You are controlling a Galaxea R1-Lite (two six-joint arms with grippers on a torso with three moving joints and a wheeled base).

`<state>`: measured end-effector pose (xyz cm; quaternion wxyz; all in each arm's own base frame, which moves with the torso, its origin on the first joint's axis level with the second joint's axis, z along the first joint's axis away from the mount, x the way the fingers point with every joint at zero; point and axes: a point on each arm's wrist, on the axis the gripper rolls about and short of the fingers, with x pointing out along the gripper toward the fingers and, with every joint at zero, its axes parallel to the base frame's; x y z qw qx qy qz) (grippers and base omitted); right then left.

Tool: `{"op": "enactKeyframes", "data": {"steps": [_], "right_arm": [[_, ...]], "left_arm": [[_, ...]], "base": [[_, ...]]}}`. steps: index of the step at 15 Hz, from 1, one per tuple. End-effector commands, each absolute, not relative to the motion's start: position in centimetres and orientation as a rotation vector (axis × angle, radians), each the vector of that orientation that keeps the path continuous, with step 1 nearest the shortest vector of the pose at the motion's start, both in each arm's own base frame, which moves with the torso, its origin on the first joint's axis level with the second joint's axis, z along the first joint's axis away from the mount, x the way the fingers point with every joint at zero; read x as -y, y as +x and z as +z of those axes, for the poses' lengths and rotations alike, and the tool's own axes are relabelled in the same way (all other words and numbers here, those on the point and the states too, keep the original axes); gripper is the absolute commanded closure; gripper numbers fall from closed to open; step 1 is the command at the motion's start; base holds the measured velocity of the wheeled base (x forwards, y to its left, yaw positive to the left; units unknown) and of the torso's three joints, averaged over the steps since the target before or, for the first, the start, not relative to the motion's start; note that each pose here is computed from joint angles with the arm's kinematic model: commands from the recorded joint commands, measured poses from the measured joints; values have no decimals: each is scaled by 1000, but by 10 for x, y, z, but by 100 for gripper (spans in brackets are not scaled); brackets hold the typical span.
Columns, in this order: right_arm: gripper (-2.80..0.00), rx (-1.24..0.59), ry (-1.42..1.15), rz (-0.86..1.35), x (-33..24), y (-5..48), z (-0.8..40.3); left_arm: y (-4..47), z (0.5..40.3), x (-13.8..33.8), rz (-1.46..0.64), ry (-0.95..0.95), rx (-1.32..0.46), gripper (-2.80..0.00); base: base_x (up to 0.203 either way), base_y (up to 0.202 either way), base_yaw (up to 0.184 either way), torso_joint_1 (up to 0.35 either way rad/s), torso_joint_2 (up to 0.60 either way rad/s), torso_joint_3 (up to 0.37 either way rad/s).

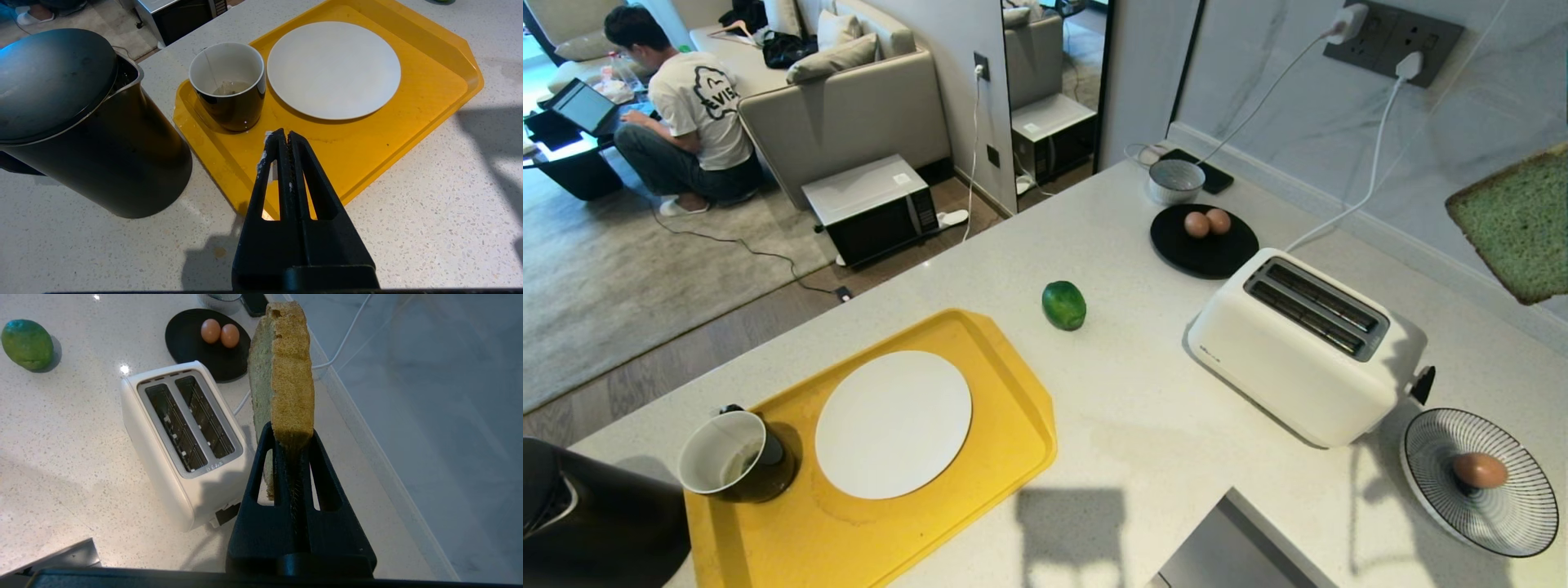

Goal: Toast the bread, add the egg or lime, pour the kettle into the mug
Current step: Put the baked bread on a plate

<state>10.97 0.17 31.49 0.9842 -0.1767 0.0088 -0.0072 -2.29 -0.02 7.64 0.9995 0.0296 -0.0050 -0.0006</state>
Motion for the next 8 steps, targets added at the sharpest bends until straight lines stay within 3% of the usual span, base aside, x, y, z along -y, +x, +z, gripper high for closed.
{"op": "enactKeyframes", "data": {"steps": [1,8], "right_arm": [[0,-12,-358,-15,-2,109,316],[0,32,-354,-60,-1,110,319]], "left_arm": [[-23,76,0,-1,60,11,0],[-23,76,0,-1,60,11,0]], "base": [[0,0,0,75,-134,-66],[0,0,0,71,-128,-61]]}}
